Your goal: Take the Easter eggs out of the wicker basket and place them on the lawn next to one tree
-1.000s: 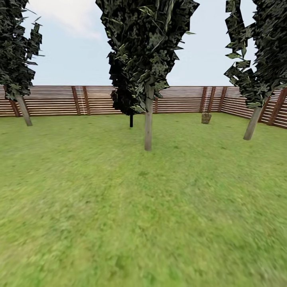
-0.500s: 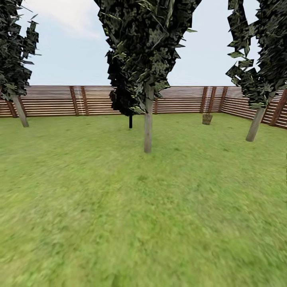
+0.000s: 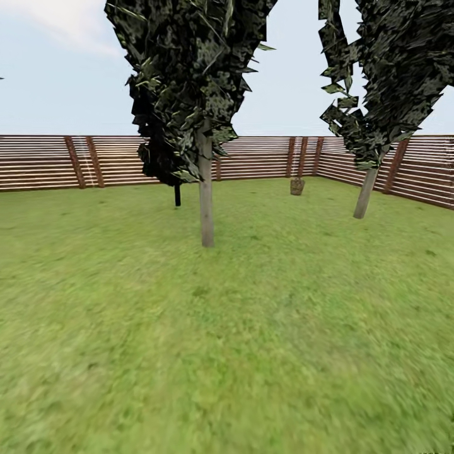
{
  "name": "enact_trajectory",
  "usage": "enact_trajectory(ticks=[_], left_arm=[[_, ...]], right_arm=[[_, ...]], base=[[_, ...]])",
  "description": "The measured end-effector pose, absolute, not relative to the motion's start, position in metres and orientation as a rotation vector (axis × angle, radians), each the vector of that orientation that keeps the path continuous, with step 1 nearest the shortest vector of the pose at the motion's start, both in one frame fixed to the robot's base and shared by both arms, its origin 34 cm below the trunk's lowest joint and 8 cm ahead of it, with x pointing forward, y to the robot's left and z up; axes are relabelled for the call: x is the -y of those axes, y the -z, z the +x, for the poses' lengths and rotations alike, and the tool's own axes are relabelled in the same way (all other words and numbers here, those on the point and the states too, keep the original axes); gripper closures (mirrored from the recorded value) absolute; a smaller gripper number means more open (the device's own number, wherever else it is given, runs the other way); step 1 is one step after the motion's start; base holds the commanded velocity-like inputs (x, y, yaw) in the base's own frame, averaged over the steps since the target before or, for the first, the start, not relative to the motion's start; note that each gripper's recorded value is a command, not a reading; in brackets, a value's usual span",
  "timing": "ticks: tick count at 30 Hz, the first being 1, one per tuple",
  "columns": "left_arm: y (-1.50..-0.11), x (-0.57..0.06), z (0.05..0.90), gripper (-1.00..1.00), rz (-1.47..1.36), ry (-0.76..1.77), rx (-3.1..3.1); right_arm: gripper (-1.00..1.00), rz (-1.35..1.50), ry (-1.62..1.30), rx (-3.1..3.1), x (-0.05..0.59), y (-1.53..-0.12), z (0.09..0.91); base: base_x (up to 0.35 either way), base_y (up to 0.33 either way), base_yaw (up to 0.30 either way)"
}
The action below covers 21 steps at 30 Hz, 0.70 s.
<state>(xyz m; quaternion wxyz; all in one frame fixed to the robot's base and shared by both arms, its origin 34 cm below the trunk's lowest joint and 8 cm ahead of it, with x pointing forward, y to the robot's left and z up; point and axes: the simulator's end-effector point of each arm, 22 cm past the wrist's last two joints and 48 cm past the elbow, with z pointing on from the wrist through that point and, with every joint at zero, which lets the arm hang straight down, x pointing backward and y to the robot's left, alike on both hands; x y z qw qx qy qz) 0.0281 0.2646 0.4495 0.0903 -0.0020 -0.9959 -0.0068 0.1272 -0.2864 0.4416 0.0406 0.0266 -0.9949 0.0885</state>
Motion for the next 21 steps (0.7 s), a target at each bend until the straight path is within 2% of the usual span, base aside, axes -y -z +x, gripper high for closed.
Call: enact_trajectory(ticks=[9,21], left_arm=[[-0.4495,-0.2646,0.0281,-1.0,-0.006,0.02,2.961],[-0.4495,-0.2647,0.0281,-1.0,-0.006,0.02,2.961]], right_arm=[[-1.0,0.082,-0.271,3.047,0.2865,-0.4416,0.1272],[-1.0,0.083,-0.271,3.046,0.2865,-0.4417,0.1271]], base=[[0.335,0.0,-0.289],[0.335,0.0,-0.028]])
